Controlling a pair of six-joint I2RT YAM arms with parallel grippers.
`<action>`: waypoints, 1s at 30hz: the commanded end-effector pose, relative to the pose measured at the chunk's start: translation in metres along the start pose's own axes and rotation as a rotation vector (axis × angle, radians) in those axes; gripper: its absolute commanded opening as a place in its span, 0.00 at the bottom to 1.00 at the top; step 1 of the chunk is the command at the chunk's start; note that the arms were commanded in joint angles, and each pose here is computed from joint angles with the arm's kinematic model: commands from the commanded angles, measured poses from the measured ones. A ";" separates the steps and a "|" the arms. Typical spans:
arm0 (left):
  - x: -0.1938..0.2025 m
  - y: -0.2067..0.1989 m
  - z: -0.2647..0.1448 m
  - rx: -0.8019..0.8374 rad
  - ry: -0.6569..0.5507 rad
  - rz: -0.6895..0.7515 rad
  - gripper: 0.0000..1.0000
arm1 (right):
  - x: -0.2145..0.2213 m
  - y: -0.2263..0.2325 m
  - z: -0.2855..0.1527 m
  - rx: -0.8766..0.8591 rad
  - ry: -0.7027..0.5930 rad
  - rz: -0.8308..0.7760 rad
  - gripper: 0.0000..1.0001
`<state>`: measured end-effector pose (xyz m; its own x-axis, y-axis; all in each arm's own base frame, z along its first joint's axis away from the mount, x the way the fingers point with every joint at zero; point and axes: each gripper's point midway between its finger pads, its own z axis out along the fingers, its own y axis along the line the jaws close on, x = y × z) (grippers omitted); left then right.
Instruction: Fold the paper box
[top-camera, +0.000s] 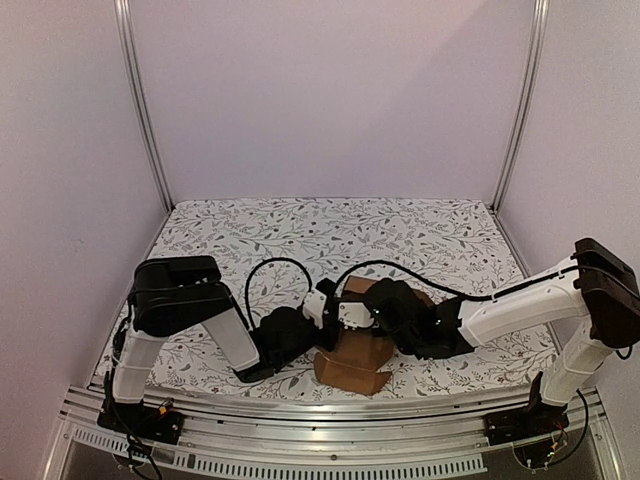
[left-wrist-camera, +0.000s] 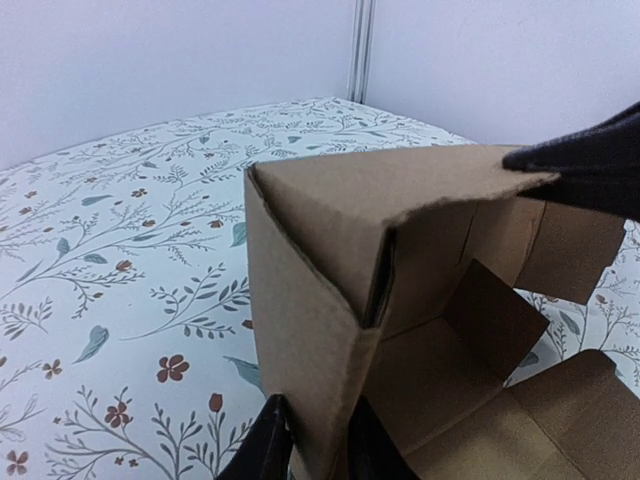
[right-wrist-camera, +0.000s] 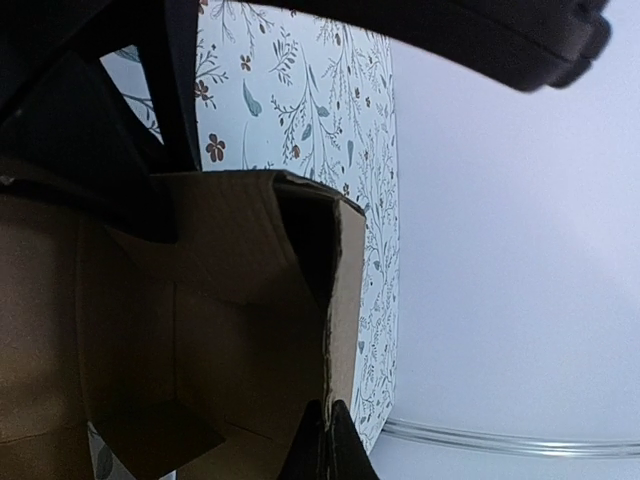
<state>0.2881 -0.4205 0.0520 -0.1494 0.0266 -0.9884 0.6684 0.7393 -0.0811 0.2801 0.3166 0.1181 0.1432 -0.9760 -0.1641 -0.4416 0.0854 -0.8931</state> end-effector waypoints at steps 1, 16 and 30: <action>-0.010 -0.002 -0.006 0.004 -0.108 -0.047 0.21 | -0.003 0.009 -0.008 -0.100 -0.011 0.025 0.00; -0.010 0.000 -0.002 -0.015 -0.125 -0.001 0.11 | 0.004 -0.012 -0.053 -0.563 0.030 0.195 0.22; -0.008 -0.010 -0.007 0.045 -0.100 0.049 0.13 | -0.004 -0.098 -0.021 -0.945 -0.018 0.807 0.67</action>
<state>0.2884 -0.4155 0.0370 -0.1126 0.0727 -0.9910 0.6615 0.7497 -0.0202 0.2988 0.2970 0.2194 -0.2563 -0.8113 -0.5255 -0.8880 0.4123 -0.2035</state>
